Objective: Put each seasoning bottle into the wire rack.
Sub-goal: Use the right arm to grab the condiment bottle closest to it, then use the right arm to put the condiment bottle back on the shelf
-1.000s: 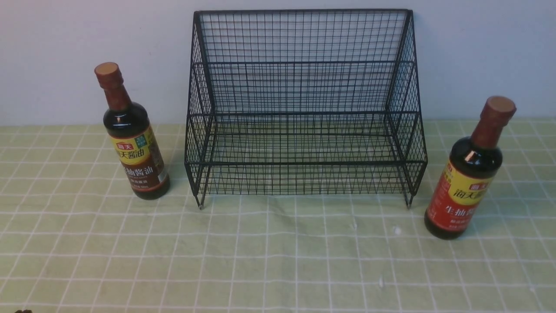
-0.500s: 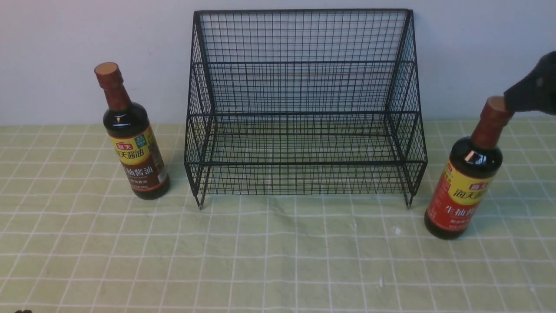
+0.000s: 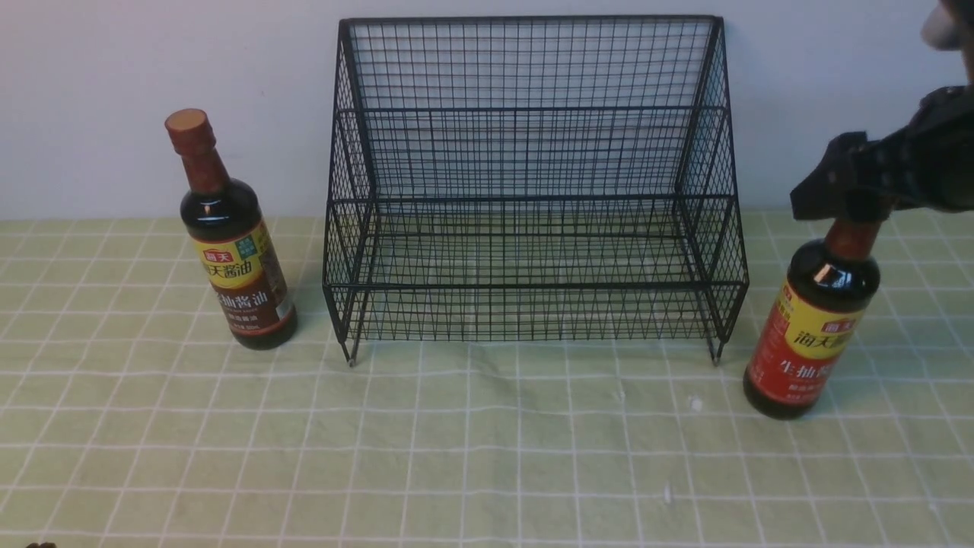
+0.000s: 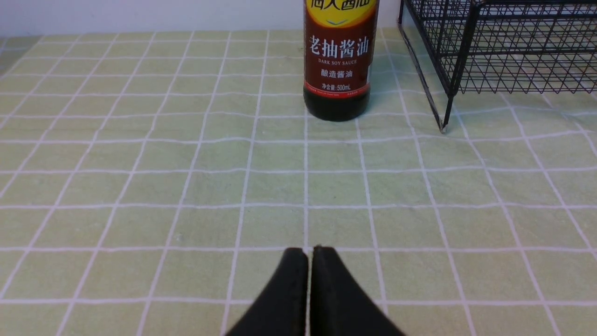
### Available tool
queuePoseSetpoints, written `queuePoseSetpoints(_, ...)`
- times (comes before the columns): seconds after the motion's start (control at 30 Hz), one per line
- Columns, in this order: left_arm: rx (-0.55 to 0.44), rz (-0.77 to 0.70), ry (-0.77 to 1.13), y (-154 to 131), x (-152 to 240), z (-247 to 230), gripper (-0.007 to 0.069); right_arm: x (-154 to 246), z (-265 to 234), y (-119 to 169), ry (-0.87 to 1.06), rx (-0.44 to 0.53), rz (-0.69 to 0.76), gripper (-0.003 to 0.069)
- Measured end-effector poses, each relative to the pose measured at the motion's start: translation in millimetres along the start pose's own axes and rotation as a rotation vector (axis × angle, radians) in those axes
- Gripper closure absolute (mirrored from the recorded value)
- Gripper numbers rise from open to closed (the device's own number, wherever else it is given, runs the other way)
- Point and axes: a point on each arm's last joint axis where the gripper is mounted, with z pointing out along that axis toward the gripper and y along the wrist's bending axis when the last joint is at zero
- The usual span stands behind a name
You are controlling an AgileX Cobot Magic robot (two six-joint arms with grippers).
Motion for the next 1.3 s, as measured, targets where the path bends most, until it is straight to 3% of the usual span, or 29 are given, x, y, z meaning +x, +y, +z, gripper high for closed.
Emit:
queuePoseSetpoints(0.2, 0.0, 0.0, 0.0, 0.0, 0.0, 0.0, 0.0632, 2.0, 3.1, -6.1, 0.027, 0.065, 0.009, 0.0141)
queuePoseSetpoints(0.3, 0.0, 0.0, 0.0, 0.0, 0.0, 0.0, 0.0632, 2.2, 3.3, -7.7, 0.031, 0.082, 0.015, 0.0279)
queuePoseSetpoints(0.33, 0.0, 0.0, 0.0, 0.0, 0.0, 0.0, 0.0632, 2.2, 3.3, -7.7, 0.031, 0.082, 0.016, 0.0279)
queuePoseSetpoints(0.37, 0.0, 0.0, 0.0, 0.0, 0.0, 0.0, 0.0632, 2.2, 3.3, -7.5, 0.03, 0.081, 0.017, 0.0358)
queuePoseSetpoints(0.4, 0.0, 0.0, 0.0, 0.0, 0.0, 0.0, 0.0632, 2.1, 3.3, -7.7, 0.03, 0.082, 0.009, 0.0387)
queuePoseSetpoints(0.8, 0.0, 0.0, 0.0, 0.0, 0.0, 0.0, 0.0632, -0.9, -28.1, 1.6, 0.021, 0.06, -0.041, 0.0379)
queuePoseSetpoints(1.07, 0.0, 0.0, 0.0, 0.0, 0.0, 0.0, 0.0632, -43.8, -116.7, 22.5, -0.226, 0.05, -0.102, 0.0379)
queuePoseSetpoints(1.3, 0.0, 0.0, 0.0, 0.0, 0.0, 0.0, 0.0632, -72.7, -129.5, 41.6, -0.362, -0.059, -0.15, 0.0379)
